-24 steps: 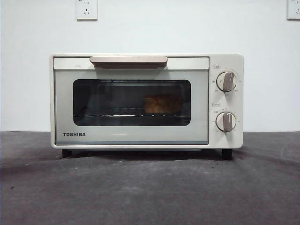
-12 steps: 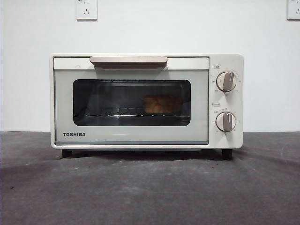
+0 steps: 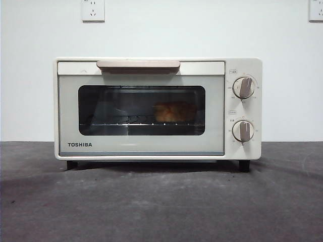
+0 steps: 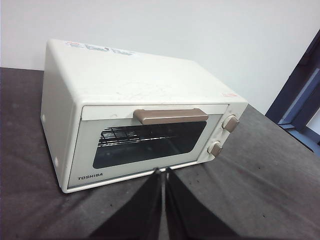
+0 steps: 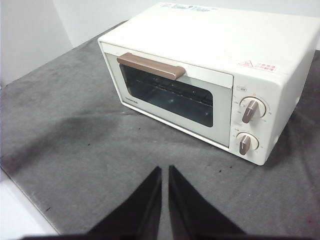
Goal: The left arm flap open the oven, the right arm pick bread and place it into oven, the left arm flap close the oven
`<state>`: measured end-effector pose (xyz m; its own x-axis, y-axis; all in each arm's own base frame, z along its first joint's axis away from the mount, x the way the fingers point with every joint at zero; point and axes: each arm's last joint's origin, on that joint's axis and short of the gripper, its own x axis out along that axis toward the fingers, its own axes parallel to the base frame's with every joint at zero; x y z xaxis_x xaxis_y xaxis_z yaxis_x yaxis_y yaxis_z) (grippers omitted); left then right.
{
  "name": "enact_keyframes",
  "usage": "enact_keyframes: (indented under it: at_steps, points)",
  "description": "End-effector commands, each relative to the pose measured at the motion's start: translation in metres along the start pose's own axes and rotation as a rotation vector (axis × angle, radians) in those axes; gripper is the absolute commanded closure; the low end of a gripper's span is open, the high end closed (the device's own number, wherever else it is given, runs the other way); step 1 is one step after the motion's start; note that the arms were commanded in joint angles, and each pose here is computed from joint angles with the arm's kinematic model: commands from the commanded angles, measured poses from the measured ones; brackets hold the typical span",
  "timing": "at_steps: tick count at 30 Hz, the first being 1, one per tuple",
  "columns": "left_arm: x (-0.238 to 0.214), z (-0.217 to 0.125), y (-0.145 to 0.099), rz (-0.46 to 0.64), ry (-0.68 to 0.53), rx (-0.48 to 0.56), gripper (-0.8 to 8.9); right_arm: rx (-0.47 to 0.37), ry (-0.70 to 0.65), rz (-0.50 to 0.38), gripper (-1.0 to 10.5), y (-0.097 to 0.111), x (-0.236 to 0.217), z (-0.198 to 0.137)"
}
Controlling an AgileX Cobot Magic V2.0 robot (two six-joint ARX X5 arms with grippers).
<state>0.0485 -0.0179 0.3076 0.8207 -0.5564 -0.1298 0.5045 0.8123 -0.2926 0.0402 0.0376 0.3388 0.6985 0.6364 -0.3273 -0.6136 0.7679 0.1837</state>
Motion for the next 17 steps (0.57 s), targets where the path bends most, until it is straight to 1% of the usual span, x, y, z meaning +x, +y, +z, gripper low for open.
enact_keyframes:
  at_steps: [1, 12, 17]
  points:
    - [-0.002, 0.004, -0.002, -0.003, -0.021, 0.026, 7.93, -0.011, -0.027, 0.013, 9.3, 0.002, -0.003, 0.006]
    - [0.001, -0.001, 0.001, 0.000, -0.011, 0.021, 7.93, -0.011, -0.027, 0.013, 9.3, 0.002, -0.003, 0.006]
    - [0.020, -0.018, 0.016, -0.005, -0.026, 0.030, 7.93, -0.011, -0.027, 0.013, 9.3, 0.002, -0.003, 0.006]
